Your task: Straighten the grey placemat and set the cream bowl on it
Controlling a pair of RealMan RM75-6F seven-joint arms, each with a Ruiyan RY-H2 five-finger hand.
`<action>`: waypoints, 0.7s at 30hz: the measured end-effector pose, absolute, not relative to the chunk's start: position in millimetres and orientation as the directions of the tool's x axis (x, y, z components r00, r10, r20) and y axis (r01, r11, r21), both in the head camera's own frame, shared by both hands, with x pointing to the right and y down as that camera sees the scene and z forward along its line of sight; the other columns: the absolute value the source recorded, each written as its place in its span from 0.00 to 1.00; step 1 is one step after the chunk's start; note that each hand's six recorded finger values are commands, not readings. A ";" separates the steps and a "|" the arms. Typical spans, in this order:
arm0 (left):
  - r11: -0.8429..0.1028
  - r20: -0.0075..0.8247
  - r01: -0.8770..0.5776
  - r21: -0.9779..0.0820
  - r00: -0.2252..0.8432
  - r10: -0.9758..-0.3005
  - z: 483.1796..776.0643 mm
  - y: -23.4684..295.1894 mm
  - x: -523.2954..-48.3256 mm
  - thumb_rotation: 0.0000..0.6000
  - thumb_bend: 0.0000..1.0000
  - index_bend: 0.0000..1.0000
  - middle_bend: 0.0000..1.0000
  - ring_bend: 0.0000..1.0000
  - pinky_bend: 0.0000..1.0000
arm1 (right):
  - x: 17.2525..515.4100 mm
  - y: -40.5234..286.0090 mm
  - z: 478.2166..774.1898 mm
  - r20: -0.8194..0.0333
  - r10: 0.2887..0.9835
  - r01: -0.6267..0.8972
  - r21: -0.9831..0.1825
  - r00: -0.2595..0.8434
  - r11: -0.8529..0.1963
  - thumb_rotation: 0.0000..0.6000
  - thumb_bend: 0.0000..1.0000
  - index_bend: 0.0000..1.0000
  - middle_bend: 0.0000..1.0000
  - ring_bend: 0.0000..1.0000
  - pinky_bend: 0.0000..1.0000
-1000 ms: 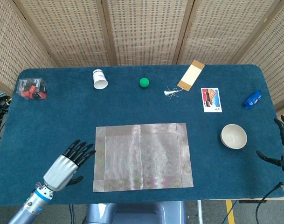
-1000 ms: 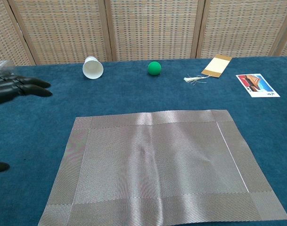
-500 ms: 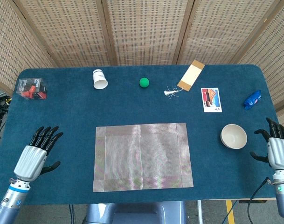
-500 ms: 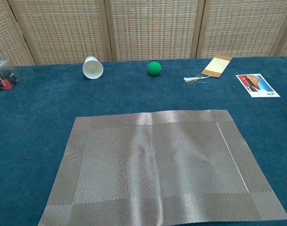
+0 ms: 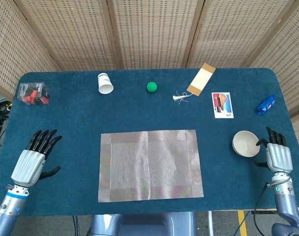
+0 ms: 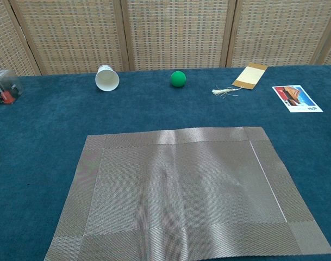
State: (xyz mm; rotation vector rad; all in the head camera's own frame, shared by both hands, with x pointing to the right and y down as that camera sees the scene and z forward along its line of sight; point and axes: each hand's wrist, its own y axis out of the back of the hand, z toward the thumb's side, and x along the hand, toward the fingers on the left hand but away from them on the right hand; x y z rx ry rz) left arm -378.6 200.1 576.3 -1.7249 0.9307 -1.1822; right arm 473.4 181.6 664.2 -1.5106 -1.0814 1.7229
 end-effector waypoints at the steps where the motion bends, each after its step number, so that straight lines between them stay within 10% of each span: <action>1: -0.383 0.339 -0.120 -0.916 0.281 -0.898 576.5 199.7 -379.1 1.00 0.11 0.13 0.00 0.00 0.00 | 472.3 181.5 666.5 -0.498 0.850 0.074 -0.867 -0.172 -0.493 1.00 0.27 0.46 0.09 0.00 0.00; 21: -0.402 0.360 -0.127 -0.907 0.264 -0.895 584.8 197.3 -382.9 1.00 0.11 0.15 0.00 0.00 0.00 | 466.2 178.5 708.8 -0.554 0.811 0.070 -0.831 -0.187 -0.552 1.00 0.52 0.52 0.12 0.00 0.00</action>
